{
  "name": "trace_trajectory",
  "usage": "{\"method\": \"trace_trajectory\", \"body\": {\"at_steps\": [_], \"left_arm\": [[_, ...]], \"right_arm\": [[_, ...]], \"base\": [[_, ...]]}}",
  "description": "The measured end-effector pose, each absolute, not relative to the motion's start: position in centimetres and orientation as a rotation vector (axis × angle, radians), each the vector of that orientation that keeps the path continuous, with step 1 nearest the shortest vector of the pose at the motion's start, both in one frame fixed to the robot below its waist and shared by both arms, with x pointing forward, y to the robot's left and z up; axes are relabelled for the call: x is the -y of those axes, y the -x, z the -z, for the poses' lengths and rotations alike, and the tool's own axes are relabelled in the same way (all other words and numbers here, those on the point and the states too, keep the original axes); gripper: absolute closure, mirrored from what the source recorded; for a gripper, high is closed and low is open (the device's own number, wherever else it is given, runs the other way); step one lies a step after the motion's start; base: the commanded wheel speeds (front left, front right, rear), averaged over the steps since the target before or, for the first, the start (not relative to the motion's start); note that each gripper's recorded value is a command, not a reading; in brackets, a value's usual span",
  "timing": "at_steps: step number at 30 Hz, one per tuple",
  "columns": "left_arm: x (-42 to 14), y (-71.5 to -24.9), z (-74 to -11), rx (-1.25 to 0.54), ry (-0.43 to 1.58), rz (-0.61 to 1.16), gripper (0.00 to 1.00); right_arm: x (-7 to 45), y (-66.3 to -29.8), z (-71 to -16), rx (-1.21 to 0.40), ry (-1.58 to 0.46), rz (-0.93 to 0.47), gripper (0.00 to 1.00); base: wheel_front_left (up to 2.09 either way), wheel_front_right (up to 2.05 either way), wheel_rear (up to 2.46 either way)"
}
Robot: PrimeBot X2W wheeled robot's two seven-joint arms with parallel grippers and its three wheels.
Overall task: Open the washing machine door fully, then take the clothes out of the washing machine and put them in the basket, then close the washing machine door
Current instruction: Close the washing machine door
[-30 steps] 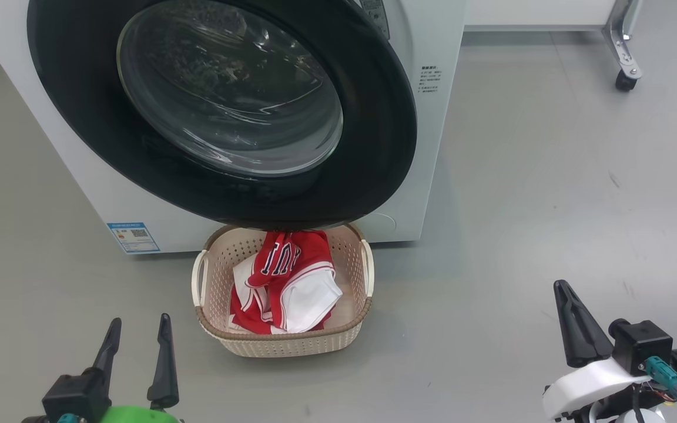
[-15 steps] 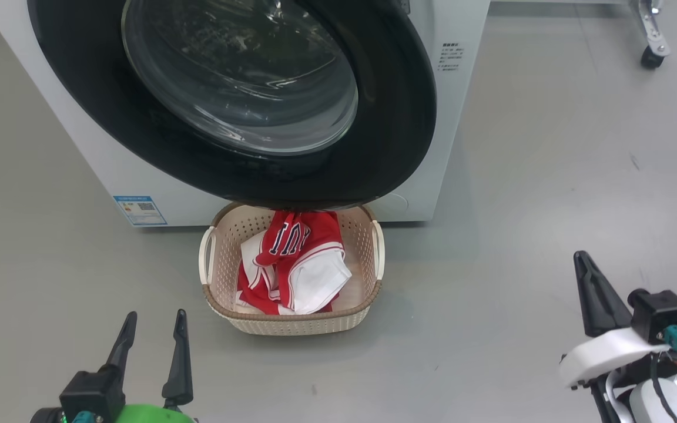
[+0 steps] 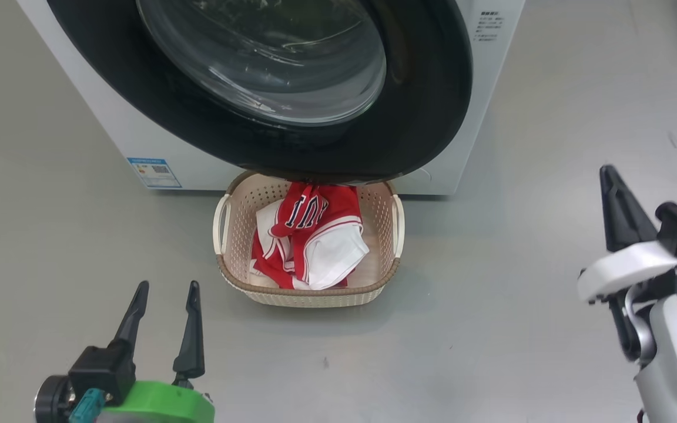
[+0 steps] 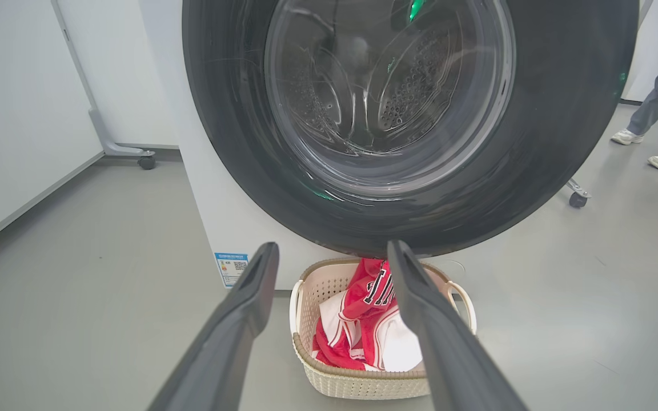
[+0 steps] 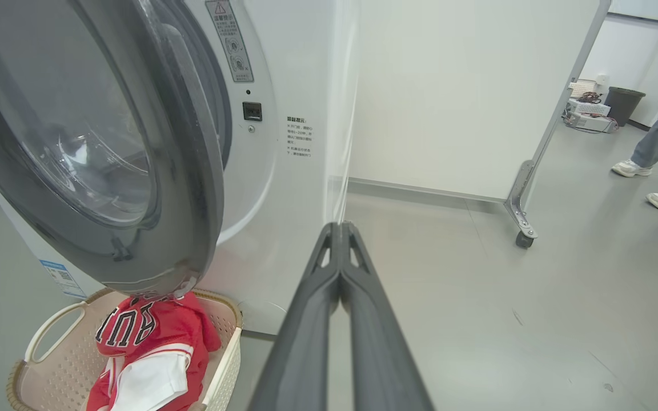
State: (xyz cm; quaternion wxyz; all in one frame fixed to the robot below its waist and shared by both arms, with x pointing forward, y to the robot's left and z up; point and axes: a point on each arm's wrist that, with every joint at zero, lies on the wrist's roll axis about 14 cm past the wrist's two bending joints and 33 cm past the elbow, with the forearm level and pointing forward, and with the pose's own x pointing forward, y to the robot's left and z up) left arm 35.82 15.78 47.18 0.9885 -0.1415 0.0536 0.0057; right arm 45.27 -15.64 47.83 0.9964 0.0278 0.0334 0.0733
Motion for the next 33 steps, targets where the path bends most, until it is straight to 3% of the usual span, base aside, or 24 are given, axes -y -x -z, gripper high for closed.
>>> {"method": "trace_trajectory", "body": {"at_steps": [11, 17, 20, 27, 33], "left_arm": [[-15.8, -37.2, -47.9, -0.083, 0.271, -0.012, 0.00], [-16.7, -37.1, -47.4, -0.094, 0.264, -0.043, 0.00], [-16.9, -37.0, -47.2, -0.102, 0.257, -0.051, 0.00], [-17.1, -36.8, -47.2, -0.099, 0.252, -0.054, 0.00], [-17.2, -36.7, -47.5, -0.088, 0.252, -0.058, 0.00]], "right_arm": [[15.5, -50.4, -49.6, -0.013, -0.061, -0.142, 1.00], [14.1, -53.1, -52.4, 0.080, -0.076, -0.166, 1.00], [13.1, -54.4, -56.3, 0.202, -0.092, -0.190, 1.00], [9.2, -53.9, -64.9, 0.458, -0.119, -0.323, 1.00], [4.3, -52.0, -66.5, 0.505, -0.126, -0.472, 1.00]], "base": [[0.00, 0.00, 0.00], [0.00, 0.00, 0.00], [0.00, 0.00, 0.00], [0.00, 0.00, 0.00], [0.00, 0.00, 0.00]]}}
